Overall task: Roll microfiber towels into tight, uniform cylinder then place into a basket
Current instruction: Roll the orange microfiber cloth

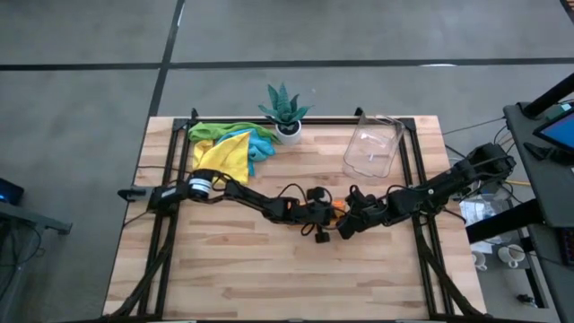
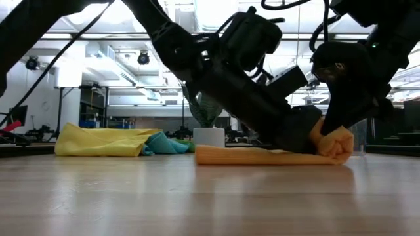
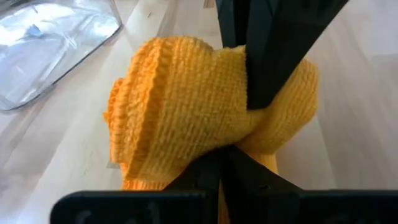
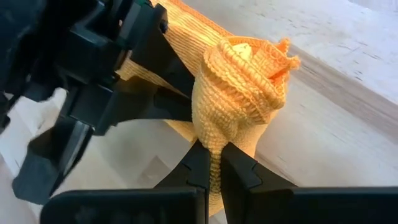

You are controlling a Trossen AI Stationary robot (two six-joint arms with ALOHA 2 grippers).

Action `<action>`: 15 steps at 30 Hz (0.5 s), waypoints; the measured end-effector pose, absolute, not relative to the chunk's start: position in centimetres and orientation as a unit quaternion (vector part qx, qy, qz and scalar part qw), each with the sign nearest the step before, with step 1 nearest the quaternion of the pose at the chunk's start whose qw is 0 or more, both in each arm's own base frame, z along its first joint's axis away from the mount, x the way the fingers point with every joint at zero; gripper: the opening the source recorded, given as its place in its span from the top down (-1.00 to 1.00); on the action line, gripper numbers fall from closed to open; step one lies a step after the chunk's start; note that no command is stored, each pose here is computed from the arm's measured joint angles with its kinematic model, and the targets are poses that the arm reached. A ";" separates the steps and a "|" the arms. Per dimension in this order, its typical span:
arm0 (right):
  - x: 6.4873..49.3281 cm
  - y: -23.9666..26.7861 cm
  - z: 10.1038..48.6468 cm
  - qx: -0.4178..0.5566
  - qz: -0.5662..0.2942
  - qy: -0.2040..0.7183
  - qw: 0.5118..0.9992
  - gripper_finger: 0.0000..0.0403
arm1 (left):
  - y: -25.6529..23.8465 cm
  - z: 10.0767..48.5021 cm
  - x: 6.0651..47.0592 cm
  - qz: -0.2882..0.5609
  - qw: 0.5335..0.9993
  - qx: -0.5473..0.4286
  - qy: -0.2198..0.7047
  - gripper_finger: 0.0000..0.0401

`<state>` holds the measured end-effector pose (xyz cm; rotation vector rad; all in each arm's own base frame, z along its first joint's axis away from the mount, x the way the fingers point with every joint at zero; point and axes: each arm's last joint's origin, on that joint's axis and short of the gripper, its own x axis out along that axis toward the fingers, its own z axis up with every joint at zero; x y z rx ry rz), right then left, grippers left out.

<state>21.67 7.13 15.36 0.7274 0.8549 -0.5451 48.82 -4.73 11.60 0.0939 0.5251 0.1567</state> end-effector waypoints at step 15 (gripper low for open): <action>21.6 7.1 15.3 0.340 -0.255 0.402 0.811 0.94 | -4.1 14.6 46.7 0.072 0.931 0.100 0.344 1.00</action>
